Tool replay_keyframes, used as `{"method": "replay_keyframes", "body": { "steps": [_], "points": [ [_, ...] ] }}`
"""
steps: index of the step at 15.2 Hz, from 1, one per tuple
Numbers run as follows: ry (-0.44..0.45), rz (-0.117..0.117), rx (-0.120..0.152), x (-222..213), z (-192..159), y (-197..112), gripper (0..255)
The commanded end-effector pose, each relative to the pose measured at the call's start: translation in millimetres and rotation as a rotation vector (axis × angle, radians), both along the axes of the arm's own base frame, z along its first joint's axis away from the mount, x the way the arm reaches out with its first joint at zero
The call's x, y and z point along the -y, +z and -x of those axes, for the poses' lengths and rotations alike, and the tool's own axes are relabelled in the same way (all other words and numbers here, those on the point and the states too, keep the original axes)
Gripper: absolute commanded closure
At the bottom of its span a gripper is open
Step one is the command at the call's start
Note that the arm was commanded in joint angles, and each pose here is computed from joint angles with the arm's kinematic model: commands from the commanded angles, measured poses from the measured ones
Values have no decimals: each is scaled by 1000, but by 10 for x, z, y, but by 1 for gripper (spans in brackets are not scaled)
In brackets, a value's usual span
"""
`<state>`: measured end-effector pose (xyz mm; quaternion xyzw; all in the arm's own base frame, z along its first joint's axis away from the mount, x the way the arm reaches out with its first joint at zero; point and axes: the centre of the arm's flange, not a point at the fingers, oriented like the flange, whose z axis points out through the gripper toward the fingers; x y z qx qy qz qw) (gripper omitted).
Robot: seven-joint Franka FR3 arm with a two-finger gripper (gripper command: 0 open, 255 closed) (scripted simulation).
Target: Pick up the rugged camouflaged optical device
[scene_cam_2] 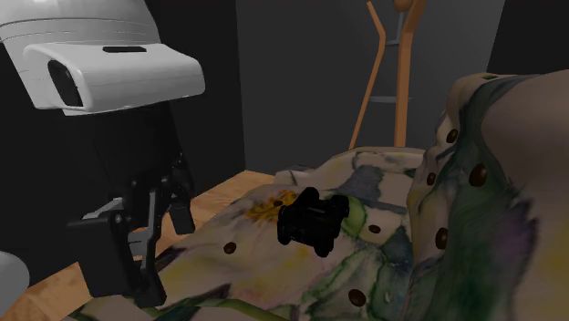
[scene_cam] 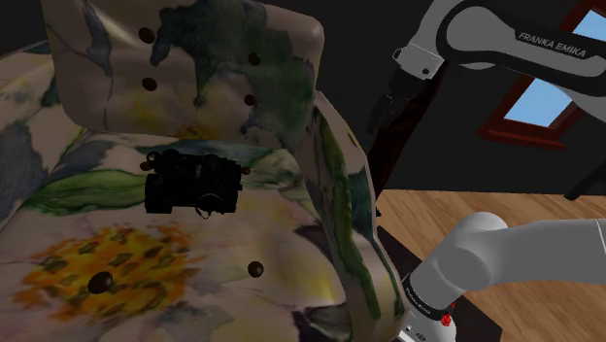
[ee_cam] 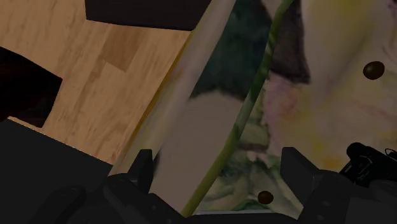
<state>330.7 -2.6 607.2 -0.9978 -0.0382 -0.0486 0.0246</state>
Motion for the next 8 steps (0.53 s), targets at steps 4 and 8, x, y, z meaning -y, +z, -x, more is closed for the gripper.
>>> {"method": "replay_keyframes", "body": {
  "steps": [4, 8],
  "points": [
    [53, 7, 4, -236, -304, -96, 0],
    [124, 16, 8, -575, -689, -225, 0]
  ]
}}
